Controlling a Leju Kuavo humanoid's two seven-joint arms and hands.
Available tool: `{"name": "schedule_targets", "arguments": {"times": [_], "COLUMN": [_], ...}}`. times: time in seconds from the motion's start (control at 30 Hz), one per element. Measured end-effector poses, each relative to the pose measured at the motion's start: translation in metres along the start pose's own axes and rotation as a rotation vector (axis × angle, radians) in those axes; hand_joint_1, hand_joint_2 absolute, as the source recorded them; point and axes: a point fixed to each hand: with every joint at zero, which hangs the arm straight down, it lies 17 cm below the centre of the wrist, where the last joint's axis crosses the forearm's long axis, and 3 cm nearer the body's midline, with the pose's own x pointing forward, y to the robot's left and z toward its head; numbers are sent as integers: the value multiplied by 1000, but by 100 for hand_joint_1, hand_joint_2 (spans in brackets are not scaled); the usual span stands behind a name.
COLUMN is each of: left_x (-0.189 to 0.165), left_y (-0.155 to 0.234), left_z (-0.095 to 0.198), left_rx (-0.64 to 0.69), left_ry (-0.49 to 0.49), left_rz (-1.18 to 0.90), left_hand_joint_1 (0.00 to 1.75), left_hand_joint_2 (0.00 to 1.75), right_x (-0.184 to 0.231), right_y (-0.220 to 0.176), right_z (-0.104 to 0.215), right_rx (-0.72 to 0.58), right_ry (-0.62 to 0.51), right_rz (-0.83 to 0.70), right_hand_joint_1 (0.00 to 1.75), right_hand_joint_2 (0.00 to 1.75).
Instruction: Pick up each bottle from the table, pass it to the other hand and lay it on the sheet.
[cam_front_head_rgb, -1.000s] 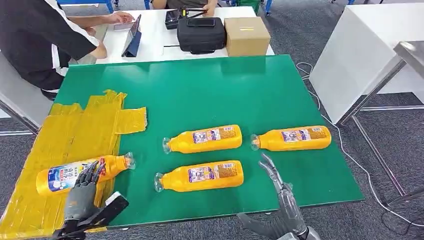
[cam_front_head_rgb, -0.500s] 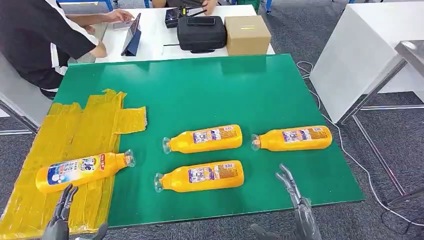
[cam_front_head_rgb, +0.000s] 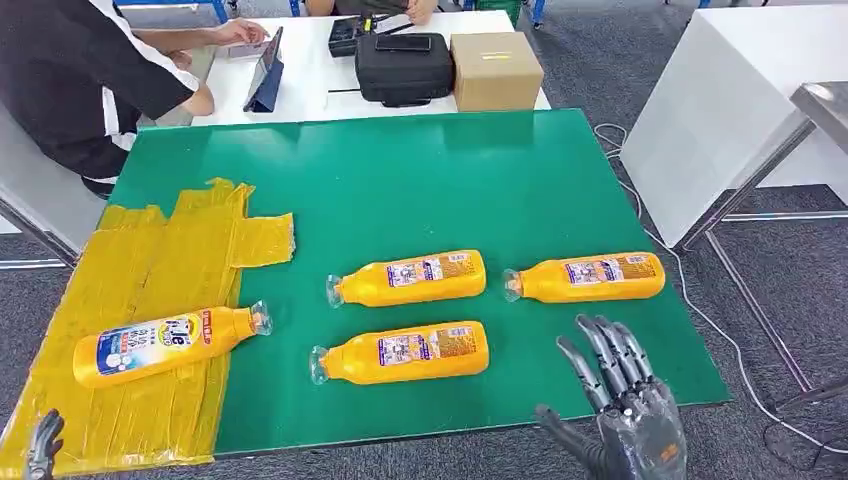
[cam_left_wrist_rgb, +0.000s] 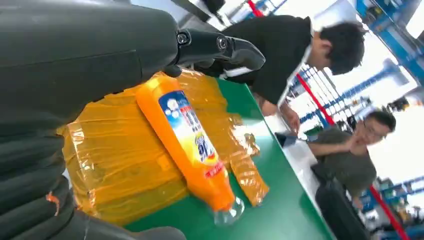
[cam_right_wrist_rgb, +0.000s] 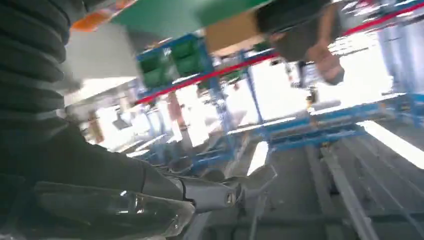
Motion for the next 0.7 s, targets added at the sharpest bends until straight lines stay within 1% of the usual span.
{"name": "schedule_targets", "arguments": {"times": [0.1, 0.27, 0.37, 0.4, 0.47, 0.53, 0.63, 0.7], "left_x": [5, 9, 11, 11, 9, 6, 2, -1], "left_y": [-14, -23, -29, -33, -39, -42, -49, -55], "left_z": [6, 10, 10, 10, 9, 12, 15, 15], "left_rx": [-44, -76, -96, -110, -142, -154, -176, -189], "left_ry": [-2, -4, -9, -9, -12, -12, -12, -14], "left_rz": [18, 37, 59, 62, 67, 102, 127, 132], "left_hand_joint_1": [0, 0, 0, 0, 0, 0, 0, 0], "left_hand_joint_2": [175, 175, 175, 175, 175, 175, 175, 175], "right_x": [-22, -34, -46, -58, -88, -124, -168, -192], "right_y": [-5, -12, -7, -7, -8, -9, -10, -22], "right_z": [-2, -4, 1, 3, 7, 16, 33, 31], "right_rx": [9, 3, 57, 81, 125, 213, 368, 408], "right_ry": [16, 15, 22, 27, 67, 110, 117, 115], "right_rz": [80, 132, 219, 293, 349, 343, 345, 373], "right_hand_joint_1": [0, 0, 0, 0, 0, 0, 0, 0], "right_hand_joint_2": [175, 175, 175, 175, 175, 175, 175, 175]}}
